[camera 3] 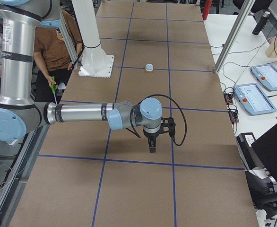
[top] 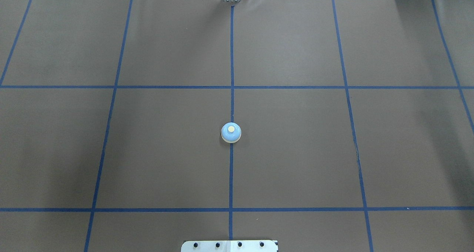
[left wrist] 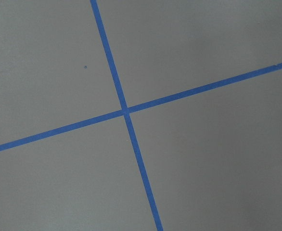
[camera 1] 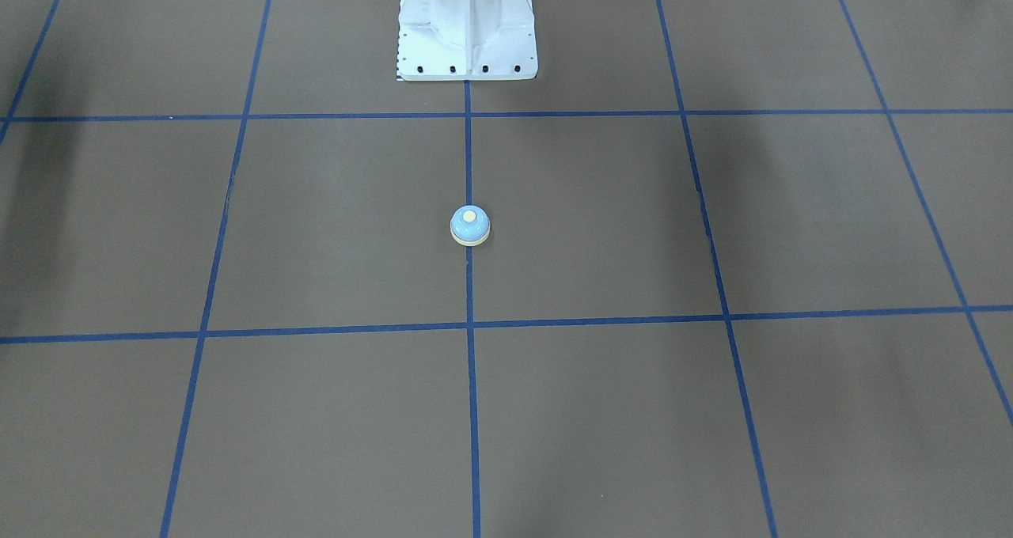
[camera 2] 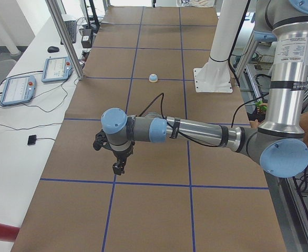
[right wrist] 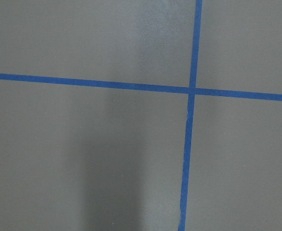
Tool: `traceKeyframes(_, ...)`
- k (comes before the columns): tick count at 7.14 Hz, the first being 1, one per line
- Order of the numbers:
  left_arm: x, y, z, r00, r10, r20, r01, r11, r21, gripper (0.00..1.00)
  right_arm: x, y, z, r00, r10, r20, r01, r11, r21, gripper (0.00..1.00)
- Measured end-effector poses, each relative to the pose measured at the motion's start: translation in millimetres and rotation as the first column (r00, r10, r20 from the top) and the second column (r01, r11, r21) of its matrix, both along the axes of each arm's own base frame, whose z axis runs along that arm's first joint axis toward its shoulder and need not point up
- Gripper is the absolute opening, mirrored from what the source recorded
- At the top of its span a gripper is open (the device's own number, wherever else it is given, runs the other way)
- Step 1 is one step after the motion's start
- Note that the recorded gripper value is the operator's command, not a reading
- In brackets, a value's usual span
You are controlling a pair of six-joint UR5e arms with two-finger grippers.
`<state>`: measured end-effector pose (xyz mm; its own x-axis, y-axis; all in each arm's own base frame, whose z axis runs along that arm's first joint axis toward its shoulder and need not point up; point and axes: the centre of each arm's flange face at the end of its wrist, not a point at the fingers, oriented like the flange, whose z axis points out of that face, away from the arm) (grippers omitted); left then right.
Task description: Place and press bell with both arms
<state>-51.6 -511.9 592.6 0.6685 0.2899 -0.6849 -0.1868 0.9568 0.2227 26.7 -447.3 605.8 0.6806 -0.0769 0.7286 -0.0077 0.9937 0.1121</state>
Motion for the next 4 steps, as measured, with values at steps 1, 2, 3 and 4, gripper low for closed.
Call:
traceKeyframes(1, 0.2, -0.5, -0.6, 1.0, 0.001, 0.0, -0.001, 1.0, 0.002, 1.0, 0.0, -1.3, -0.8, 1.0, 0.001, -0.001, -0.001, 1.0, 0.002, 1.0)
traceKeyframes(2, 0.5, -1.1, -1.5, 1.0, 0.001, -0.001, -0.001, 1.0, 0.004, 1.0, 0.0, -2.6, -2.0, 1.0, 0.003, -0.003, -0.003, 1.0, 0.004, 1.0)
traceKeyframes(3, 0.6, -1.6, -3.4, 1.0, 0.001, -0.001, -0.001, 1.0, 0.007, 1.0, -0.3, -2.9, -1.7, 1.0, 0.002, -0.004, -0.002, 1.0, 0.004, 1.0)
traceKeyframes(4, 0.5, -1.8, -5.5, 1.0, 0.0, 0.0, 0.0, 1.0, 0.011, 1.0, -0.5, -3.0, -1.5, 1.0, 0.001, -0.003, -0.001, 1.0, 0.004, 1.0)
